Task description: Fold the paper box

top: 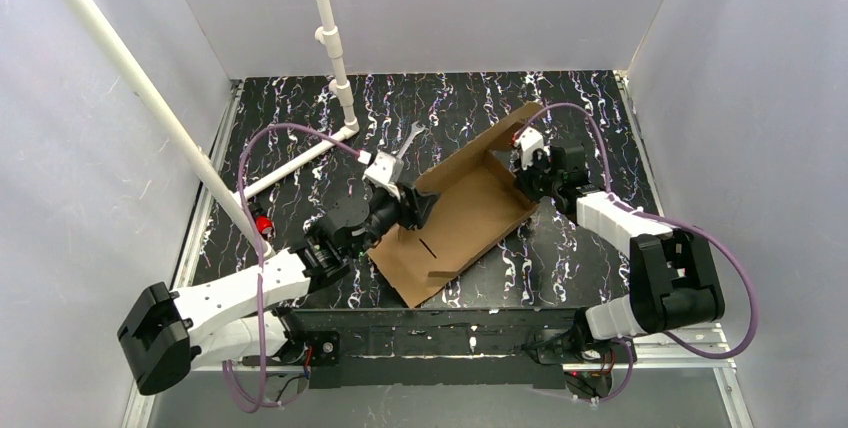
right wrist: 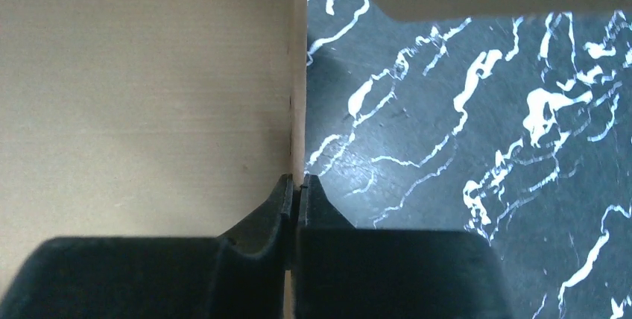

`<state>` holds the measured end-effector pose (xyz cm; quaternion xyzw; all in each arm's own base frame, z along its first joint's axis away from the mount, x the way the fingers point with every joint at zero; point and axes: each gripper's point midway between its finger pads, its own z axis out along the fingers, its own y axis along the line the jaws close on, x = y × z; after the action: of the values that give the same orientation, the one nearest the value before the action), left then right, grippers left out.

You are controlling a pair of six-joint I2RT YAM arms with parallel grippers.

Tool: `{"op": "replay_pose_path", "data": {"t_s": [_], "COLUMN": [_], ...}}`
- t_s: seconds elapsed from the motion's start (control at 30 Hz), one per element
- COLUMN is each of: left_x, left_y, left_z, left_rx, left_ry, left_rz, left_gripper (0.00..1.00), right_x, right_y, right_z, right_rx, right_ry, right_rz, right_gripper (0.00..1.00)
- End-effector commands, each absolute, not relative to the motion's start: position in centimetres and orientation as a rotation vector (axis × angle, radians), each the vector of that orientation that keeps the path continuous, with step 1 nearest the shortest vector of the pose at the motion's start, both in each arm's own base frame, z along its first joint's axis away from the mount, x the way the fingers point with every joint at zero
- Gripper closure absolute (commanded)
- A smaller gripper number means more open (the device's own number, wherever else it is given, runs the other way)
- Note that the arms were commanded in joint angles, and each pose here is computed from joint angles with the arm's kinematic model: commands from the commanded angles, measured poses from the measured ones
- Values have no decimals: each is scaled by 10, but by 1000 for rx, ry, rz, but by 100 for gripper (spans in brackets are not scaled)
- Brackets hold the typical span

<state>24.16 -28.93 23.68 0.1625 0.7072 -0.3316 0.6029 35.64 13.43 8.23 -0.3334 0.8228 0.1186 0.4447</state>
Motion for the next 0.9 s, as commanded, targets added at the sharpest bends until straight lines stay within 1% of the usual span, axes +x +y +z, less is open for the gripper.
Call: {"op": "replay_pose_path", "data": {"t_s": [0.0, 0.07, 0.23, 0.27, 0.3, 0.4, 0.47, 0.63, 0.7, 0.73, 0.77, 0.87], "left_x": [254, 260, 258, 256, 252, 236, 224, 194, 184, 181, 180, 181], "left_y": [-293, -284, -246, -239, -232, -215, -203, -190, -189, -190, -193, -206], "left_z": [265, 268, 277, 275, 273, 253, 231, 174, 156, 148, 144, 139], "left_rx": [346, 310, 195, 173, 150, 88, -12, -169, -242, -272, -295, -301], "left_ry": [1614, 1629, 1656, 1671, 1689, 1790, 1903, 2126, 2174, 2183, 2178, 2112], "left_rz": [-821, -800, -743, -735, -733, -739, -740, -772, -814, -841, -879, -1000], "left_gripper": [44, 31, 4, 2, 2, 2, 2, 2, 5, 11, 20, 41], "right_x": [366, 364, 359, 358, 357, 352, 351, 349, 349, 348, 348, 347], "right_y": [112, 103, 87, 86, 84, 83, 81, 79, 79, 80, 80, 81], "right_z": [98, 98, 98, 98, 97, 91, 87, 78, 76, 76, 76, 73], "right_rx": [-610, -559, -456, -448, -443, -438, -439, -434, -433, -433, -436, -435], "right_ry": [2056, 2085, 2130, 2136, 2142, 2169, 2183, 2218, 2223, 2226, 2224, 2229], "right_rz": [284, 305, 341, 347, 351, 369, 378, 392, 398, 401, 404, 416], "right_gripper": [99, 99, 99, 97, 95, 90, 88, 87, 87, 87, 87, 86]}}
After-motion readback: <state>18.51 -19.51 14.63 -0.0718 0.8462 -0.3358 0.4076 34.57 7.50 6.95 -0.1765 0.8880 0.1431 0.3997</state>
